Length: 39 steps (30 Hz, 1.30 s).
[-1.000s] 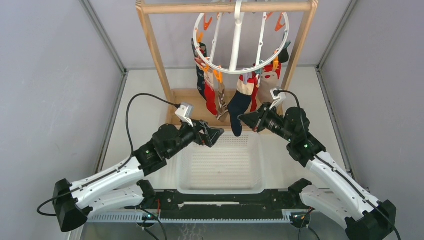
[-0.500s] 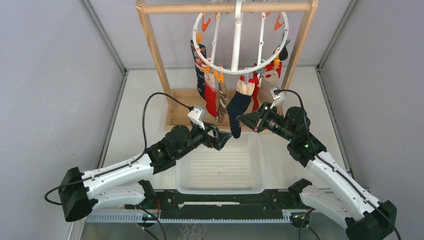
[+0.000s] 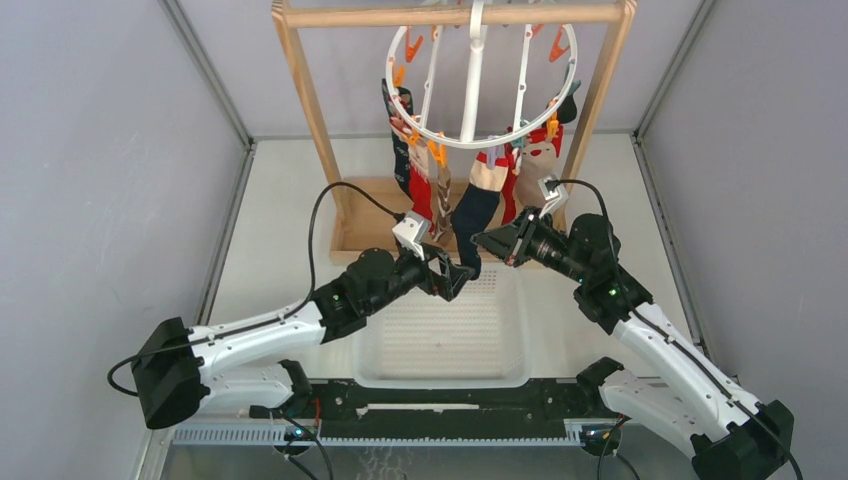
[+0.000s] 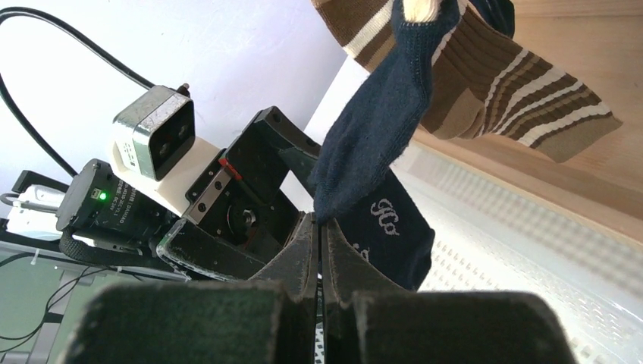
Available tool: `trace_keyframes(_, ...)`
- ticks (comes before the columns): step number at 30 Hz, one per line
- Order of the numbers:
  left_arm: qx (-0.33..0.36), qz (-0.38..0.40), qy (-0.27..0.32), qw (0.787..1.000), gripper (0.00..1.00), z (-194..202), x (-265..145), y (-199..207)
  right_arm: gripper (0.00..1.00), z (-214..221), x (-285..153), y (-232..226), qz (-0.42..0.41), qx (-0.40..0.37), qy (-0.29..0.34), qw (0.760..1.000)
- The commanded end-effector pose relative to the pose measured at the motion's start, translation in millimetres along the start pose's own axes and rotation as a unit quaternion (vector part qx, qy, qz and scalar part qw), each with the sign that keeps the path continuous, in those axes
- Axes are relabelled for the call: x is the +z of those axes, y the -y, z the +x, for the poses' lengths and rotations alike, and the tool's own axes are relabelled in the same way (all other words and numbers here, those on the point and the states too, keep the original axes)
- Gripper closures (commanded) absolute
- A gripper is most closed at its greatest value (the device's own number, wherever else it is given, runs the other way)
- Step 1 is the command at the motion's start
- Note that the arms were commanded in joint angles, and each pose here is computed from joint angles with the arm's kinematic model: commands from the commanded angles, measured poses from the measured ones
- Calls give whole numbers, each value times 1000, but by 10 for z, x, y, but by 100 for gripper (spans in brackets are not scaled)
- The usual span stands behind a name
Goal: Remove the socks clipped to the hanger
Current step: Remove the sock from the hanger.
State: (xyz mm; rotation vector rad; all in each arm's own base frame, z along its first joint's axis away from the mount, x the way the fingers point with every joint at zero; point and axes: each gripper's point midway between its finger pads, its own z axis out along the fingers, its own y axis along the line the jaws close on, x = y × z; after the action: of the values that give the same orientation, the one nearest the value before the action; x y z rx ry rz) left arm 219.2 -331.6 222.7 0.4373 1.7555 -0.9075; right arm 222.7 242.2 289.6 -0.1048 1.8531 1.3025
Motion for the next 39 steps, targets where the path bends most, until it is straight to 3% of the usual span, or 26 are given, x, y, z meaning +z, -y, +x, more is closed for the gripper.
trace_keyframes(1, 13, 52, 62, 997, 0, -459, 47, 295, 100, -204, -47, -309, -40, -16, 24, 999)
trace_keyframes(36, 23, 100, 89, 991, 0, -479, 189, 454, 100, -102, -75, -306, -33, -11, 0, 999)
trace_keyframes(39, 23, 100, 89, 991, 11, -468, 189, 451, 100, -94, -70, -303, -32, -10, -1, 999)
